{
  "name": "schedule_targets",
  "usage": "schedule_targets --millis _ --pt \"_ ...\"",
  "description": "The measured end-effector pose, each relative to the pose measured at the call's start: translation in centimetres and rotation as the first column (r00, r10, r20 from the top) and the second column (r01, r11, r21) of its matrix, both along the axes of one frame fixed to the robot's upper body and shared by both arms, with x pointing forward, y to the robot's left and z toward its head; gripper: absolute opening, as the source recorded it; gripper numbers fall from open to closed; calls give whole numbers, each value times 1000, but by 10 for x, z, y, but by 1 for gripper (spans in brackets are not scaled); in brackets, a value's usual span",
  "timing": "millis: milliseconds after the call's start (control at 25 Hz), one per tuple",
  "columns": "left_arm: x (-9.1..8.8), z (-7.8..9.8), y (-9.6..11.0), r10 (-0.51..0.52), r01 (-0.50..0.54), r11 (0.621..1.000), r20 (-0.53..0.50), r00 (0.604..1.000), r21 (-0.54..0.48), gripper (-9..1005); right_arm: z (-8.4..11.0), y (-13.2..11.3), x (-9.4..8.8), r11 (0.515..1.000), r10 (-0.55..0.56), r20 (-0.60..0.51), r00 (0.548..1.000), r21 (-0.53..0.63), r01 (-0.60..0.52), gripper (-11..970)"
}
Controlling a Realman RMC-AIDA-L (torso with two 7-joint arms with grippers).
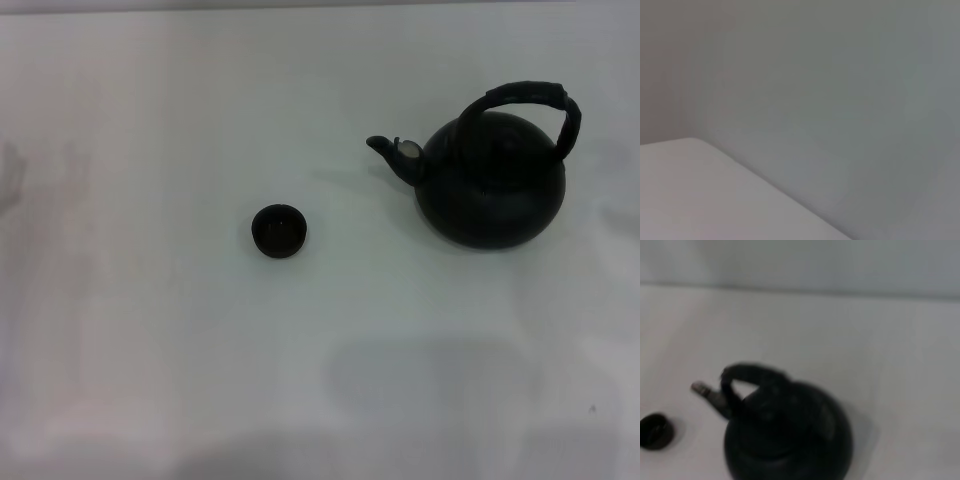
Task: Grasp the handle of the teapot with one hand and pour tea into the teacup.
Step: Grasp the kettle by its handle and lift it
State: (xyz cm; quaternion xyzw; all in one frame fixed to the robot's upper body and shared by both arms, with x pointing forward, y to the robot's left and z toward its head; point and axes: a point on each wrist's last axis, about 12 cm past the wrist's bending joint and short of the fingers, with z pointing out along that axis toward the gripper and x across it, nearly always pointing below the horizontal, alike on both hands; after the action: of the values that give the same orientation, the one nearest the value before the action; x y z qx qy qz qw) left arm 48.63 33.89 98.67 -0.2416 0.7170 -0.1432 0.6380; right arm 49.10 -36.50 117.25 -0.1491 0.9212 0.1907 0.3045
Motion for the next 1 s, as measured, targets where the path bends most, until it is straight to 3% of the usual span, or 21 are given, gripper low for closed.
schedule_targets --millis 160,440,1000 --pt "3 1 -5 -16 16 1000 1 1000 18 847 -21 15 3 1000 19 -45 999 16 -18 755" --pt "3 1 -8 -22 22 1000 4 1000 12 848 -47 34 19 1000 -1 -13 1000 14 2 752" --pt "4 2 -9 -24 24 1000 11 1000 13 850 -50 33 32 995 -66 36 997 72 63 734"
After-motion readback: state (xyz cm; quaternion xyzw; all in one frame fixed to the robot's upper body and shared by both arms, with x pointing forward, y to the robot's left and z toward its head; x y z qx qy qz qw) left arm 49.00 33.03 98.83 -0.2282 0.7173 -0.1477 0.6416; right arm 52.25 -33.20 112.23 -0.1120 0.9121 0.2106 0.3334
